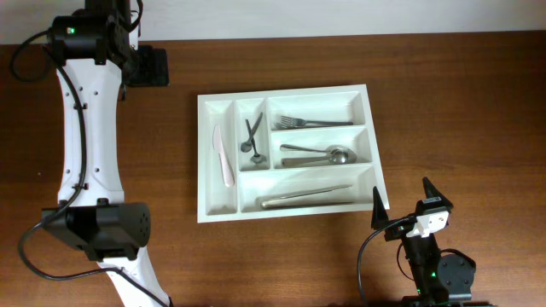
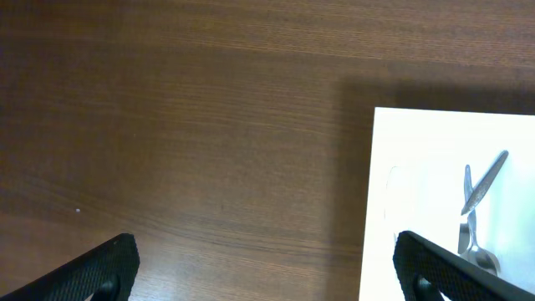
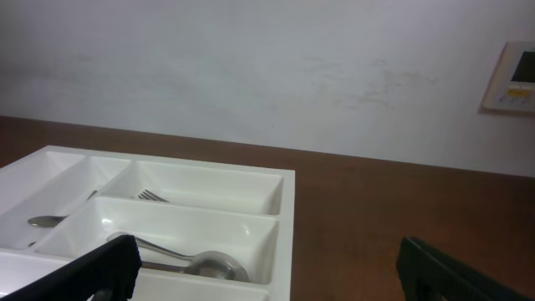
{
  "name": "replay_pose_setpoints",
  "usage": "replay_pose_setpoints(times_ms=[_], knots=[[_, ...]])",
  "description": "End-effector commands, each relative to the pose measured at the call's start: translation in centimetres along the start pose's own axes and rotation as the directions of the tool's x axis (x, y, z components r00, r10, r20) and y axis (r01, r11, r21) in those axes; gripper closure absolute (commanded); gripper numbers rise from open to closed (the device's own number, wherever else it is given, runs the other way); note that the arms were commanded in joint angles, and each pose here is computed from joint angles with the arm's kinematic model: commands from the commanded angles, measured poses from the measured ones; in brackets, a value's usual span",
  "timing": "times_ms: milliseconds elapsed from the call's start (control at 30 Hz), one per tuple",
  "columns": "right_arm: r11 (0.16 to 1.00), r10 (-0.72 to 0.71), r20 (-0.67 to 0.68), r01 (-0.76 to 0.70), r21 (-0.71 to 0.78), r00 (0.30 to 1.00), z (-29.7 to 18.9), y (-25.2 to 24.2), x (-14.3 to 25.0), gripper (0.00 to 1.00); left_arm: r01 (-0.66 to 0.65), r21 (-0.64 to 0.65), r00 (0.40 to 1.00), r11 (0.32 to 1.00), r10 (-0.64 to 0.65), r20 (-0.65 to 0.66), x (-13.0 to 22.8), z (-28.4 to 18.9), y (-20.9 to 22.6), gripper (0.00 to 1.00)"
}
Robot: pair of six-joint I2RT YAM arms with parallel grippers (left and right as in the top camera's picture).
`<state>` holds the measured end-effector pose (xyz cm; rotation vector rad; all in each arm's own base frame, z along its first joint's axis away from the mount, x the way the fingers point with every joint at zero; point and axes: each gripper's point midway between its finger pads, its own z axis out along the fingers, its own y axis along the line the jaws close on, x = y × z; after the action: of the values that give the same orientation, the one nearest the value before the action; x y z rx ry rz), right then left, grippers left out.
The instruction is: Pack container
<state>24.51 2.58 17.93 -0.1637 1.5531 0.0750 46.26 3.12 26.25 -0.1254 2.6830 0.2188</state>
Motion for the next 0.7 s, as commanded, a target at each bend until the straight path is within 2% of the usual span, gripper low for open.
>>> replay_pose_setpoints(times_ms=[0,167,200,233,367,467,500,667], knots=[[1.0,0.004,0.007,-0.004,0.005,1.0,0.0,0.0,0.0,0.01,0.03,-0.003,0.996,1.0,-0.03,0.079,-0.5,-3.4,0.9,0.01],[1.0,0.004,0.007,-0.004,0.005,1.0,0.0,0.0,0.0,0.01,0.068,0.018,0.952,0.998,-0.07,0.299,0.1,-14.0,2.7,0.01],[1.0,0.004,0.007,-0.004,0.005,1.0,0.0,0.0,0.0,0.01,0.092,0.003,0.92,0.996,-0.086,0.382,0.4,-17.3,3.8,0.01],[1.0,0.004,0.007,-0.004,0.005,1.0,0.0,0.0,0.0,0.01,0.11,-0.015,0.902,0.994,-0.094,0.422,0.5,-18.7,4.5,0.01],[1.0,0.004,0.007,-0.004,0.005,1.0,0.0,0.0,0.0,0.01,0.151,-0.009,0.822,0.989,-0.12,0.556,4.8,-26.2,6.4,0.01],[1.0,0.004,0.007,-0.004,0.005,1.0,0.0,0.0,0.0,0.01,0.163,0.009,0.776,0.987,-0.134,0.617,8.1,-29.2,7.1,0.01],[1.0,0.004,0.007,-0.004,0.005,1.0,0.0,0.0,0.0,0.01,0.173,0.027,0.724,0.984,-0.146,0.675,10.2,-30.8,7.4,0.01],[1.0,0.004,0.007,-0.004,0.005,1.0,0.0,0.0,0.0,0.01,0.197,0.073,0.574,0.978,-0.175,0.8,14.4,-32.2,7.9,0.01]])
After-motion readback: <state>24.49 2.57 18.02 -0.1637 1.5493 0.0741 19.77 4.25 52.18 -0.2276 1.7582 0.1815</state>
